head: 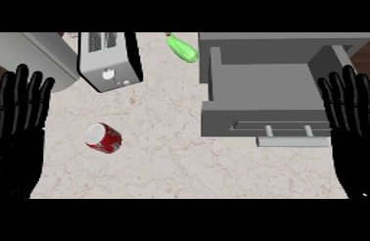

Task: Pick up the can, place it into the drawer and close the drawer

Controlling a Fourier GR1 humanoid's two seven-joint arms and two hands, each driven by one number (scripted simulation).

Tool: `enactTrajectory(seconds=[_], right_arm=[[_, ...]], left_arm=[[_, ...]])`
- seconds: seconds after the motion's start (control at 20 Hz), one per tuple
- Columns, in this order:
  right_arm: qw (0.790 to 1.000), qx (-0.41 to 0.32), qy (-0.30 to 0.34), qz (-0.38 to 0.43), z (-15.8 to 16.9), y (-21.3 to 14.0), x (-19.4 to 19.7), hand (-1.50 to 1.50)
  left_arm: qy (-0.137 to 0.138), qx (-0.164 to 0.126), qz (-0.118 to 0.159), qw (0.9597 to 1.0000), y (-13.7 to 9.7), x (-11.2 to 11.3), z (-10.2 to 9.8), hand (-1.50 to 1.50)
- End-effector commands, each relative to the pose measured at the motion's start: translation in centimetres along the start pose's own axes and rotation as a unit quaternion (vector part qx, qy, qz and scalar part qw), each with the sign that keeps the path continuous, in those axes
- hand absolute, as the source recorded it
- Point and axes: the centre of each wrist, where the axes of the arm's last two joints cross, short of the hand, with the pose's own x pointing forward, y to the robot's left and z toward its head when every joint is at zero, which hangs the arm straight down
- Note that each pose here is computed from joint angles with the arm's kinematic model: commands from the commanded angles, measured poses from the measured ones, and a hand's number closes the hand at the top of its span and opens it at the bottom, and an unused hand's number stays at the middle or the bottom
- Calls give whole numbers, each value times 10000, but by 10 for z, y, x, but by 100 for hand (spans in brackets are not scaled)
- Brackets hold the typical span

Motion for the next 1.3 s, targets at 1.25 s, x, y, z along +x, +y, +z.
enactTrajectory(seconds=[1.25], right_arm=[[9827, -672, 1681, 389, 58, -39, -6, -150]], left_arm=[[2005, 284, -171, 9791, -20, 1, 43, -150]])
